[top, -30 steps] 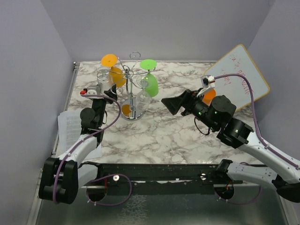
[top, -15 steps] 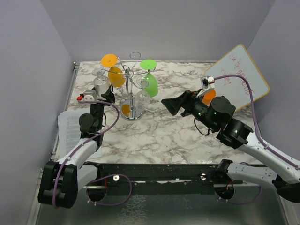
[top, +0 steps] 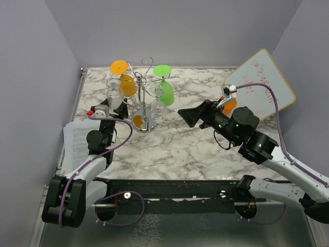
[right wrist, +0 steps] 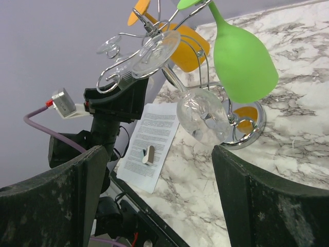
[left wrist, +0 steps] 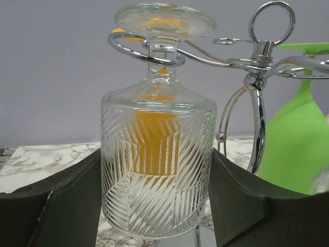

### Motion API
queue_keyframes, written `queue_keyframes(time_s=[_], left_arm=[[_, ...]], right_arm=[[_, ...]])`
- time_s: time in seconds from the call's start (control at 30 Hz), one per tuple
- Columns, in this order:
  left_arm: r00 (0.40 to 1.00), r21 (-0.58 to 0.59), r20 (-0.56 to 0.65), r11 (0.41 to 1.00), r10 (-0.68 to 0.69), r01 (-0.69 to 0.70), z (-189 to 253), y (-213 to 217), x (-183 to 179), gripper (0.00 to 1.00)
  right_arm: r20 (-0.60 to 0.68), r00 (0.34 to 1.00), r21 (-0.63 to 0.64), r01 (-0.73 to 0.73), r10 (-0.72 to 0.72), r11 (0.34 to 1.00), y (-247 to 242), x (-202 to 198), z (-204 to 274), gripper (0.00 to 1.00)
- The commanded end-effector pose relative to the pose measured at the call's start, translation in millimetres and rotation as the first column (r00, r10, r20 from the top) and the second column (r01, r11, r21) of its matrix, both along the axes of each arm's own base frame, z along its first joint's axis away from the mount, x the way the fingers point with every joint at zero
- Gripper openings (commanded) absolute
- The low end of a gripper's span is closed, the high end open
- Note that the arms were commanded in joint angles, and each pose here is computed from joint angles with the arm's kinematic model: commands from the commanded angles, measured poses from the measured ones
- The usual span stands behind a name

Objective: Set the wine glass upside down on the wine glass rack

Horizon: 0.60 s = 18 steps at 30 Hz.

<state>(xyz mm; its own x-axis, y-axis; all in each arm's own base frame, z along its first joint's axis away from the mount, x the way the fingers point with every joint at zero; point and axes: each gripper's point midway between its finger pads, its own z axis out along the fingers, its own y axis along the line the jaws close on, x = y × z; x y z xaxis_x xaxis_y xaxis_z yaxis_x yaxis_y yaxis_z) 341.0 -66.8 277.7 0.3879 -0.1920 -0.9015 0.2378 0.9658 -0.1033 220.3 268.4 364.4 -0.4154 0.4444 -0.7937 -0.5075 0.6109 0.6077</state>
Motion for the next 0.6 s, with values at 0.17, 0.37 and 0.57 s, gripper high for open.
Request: queue_keyframes(time_s=[0.17, 0.37, 0.57], left_arm=[[0.994, 0.013, 0.095, 0.998, -0.06, 0.059, 18.2, -9.4, -10.7, 0.2], [0.999, -0.052, 0.013, 0.998, -0.047, 0.047, 4.0, -4.9, -5.7, 0.62], [0.998, -0.064, -0.02, 0.996, -0.063, 0.061, -0.8, -7.6, -3.3, 0.78]], right_arm=[[-0.013, 1.0, 0.003, 0.0, 0.0, 1.0, 1.3, -0.3, -6.4, 0.87], [-0.016, 1.0, -0.002, 0.001, -0.001, 1.0, 1.8, 0.4, -8.3, 0.87], [-0.017, 1.0, -0.011, -0.009, 0.009, 1.0, 2.7, -1.0, -9.2, 0.87]])
